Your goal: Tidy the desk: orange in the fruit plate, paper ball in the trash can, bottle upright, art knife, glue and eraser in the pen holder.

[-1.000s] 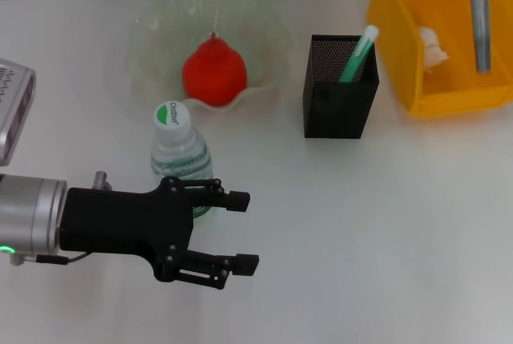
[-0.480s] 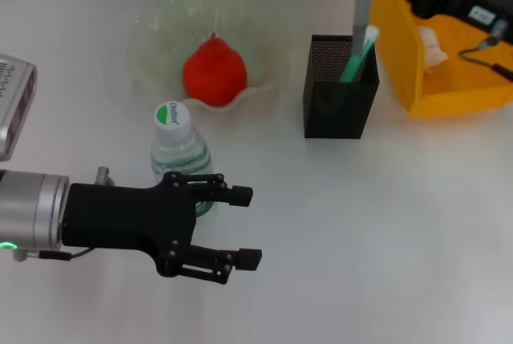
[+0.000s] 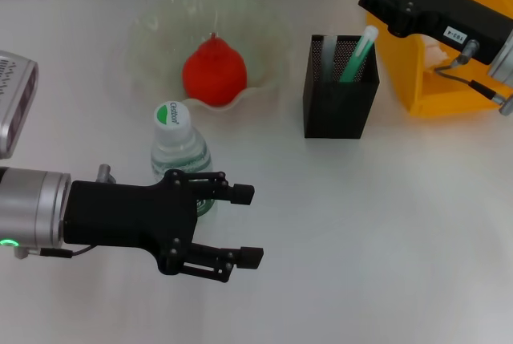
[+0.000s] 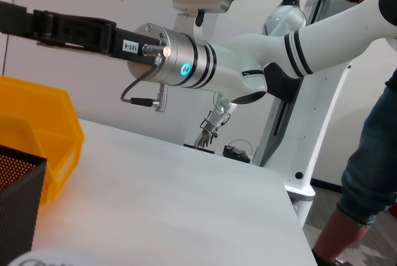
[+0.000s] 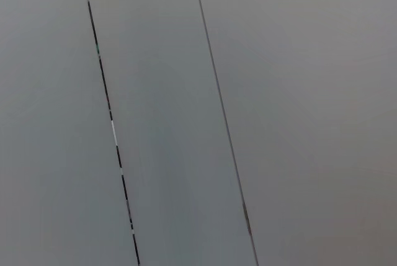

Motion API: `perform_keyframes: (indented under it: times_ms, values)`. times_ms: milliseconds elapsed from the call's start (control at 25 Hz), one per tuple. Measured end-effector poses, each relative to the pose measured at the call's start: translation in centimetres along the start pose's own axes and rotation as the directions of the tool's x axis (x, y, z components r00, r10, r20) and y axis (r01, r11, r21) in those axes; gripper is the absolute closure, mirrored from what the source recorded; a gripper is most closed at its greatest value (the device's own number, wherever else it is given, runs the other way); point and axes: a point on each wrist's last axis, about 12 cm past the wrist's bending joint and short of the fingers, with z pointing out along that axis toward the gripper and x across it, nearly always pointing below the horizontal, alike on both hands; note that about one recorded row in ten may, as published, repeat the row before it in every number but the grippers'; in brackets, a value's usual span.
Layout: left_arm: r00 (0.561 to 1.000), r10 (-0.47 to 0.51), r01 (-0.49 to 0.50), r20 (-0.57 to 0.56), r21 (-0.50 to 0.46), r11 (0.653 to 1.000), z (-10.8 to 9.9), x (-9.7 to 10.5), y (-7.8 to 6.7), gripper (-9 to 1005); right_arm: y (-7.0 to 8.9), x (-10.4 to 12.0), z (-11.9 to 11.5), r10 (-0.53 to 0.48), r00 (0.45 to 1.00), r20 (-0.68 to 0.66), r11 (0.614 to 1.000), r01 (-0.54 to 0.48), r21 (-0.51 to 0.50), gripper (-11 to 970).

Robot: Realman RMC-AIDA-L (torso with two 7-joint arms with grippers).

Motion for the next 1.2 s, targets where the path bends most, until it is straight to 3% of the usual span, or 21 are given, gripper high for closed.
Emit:
perform_keyframes:
  times_ms: [80, 280, 360, 400, 480, 560, 720, 760, 960, 1200]
  values:
    - [1.0, 0.0, 0.0, 0.001, 0.0, 1.0, 0.0, 0.0, 0.0, 150, 0.0, 0.1, -0.3, 0.005, 1.0, 0.007, 1.0, -0.005, 0.009, 728]
    - [1.0, 0.001, -0.001, 0.001, 0.001, 1.0, 0.0, 0.0, 0.0, 150, 0.4, -0.7, -1.8, 0.02, 0.999, 0.04, 0.999, -0.018, -0.051, 535]
    - [1.0, -0.001, 0.001, 0.003, 0.0, 1.0, -0.1, 0.0, 0.0, 150, 1.3, -2.0, -4.9, 0.051, 0.998, 0.031, 0.986, -0.045, -0.162, 476]
    - [1.0, -0.002, 0.002, 0.005, -0.003, 1.0, -0.1, 0.1, -0.1, 150, 1.3, -2.0, -4.9, 0.051, 0.998, 0.031, 0.986, -0.045, -0.162, 456]
    - [1.0, -0.004, 0.004, 0.008, -0.007, 1.0, -0.2, 0.1, -0.1, 150, 2.3, -2.3, -7.2, 0.058, 0.998, -0.004, 0.972, -0.058, -0.229, 415]
    - [1.0, -0.01, 0.01, 0.014, -0.014, 1.0, -0.5, 0.3, -0.2, 150, 4.0, -2.1, -10.9, 0.053, 0.997, -0.064, 0.945, -0.07, -0.321, 395]
    - [0.999, -0.02, 0.021, 0.028, -0.029, 0.999, -0.9, 0.6, -0.4, 150, 5.8, -0.4, -13.0, 0.074, 0.988, -0.138, 0.916, -0.122, -0.383, 397]
    - [0.999, -0.021, 0.022, 0.034, -0.037, 0.999, -1.1, 0.7, -0.5, 150, 6.8, 1.1, -13.3, 0.098, 0.98, -0.175, 0.898, -0.163, -0.408, 397]
    - [0.999, -0.022, 0.024, 0.036, -0.041, 0.999, -1.2, 0.9, -0.6, 150, 8.2, 3.7, -12.9, 0.137, 0.966, -0.219, 0.875, -0.222, -0.431, 398]
    - [0.999, -0.024, 0.025, 0.036, -0.039, 0.999, -1.2, 0.9, -0.6, 150, 8.0, 4.4, -12.7, 0.136, 0.958, -0.253, 0.885, -0.232, -0.404, 400]
